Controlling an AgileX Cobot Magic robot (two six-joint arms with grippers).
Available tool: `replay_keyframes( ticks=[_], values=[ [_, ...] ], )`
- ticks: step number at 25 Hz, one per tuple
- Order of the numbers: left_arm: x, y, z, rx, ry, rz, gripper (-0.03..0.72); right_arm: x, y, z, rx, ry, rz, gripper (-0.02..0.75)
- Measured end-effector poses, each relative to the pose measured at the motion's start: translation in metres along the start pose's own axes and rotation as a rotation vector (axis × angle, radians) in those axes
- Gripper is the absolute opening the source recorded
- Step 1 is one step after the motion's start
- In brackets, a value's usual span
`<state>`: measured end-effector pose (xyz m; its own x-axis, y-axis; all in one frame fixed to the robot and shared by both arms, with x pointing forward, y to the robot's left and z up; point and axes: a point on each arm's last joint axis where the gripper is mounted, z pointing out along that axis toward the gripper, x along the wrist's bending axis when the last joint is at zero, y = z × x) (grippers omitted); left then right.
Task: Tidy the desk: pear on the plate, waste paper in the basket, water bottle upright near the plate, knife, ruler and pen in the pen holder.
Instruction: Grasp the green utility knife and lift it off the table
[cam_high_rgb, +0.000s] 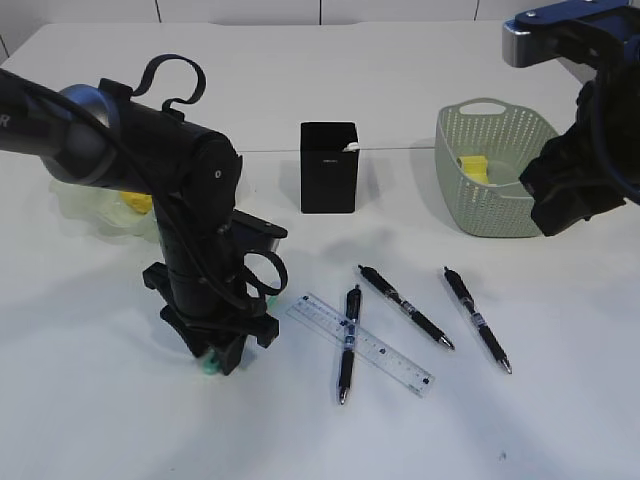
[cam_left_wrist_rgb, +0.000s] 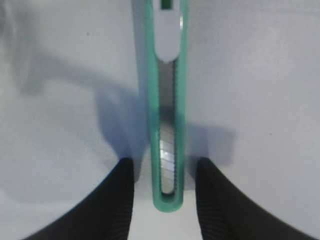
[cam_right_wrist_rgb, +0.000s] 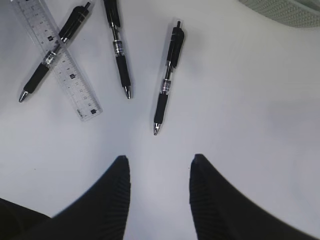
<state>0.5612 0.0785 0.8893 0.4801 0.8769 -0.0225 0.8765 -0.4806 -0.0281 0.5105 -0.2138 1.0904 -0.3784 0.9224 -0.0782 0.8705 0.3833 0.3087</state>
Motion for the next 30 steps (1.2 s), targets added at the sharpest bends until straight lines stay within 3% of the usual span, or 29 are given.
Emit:
replay_keyframes(
  ticks=[3,10,20,30],
  values=[
    [0.0,0.0,0.0,0.002,0.0,0.0,0.204,0.0,0.0,0.0,0.0,0.0,0.0,0.299],
    [-0.001,0.0,0.0,0.005,-0.007,-0.006,0.117,0.0,0.0,0.0,0.0,0.0,0.0,0.299],
    [-0.003,-0.001,-0.001,0.008,-0.029,-0.021,0.097,0.0,0.0,0.0,0.0,-0.002,-0.001,0.3],
    [-0.004,-0.005,-0.053,-0.124,-0.046,-0.018,0.096,0.0,0.001,0.0,-0.016,-0.003,-0.001,0.3]
  ],
)
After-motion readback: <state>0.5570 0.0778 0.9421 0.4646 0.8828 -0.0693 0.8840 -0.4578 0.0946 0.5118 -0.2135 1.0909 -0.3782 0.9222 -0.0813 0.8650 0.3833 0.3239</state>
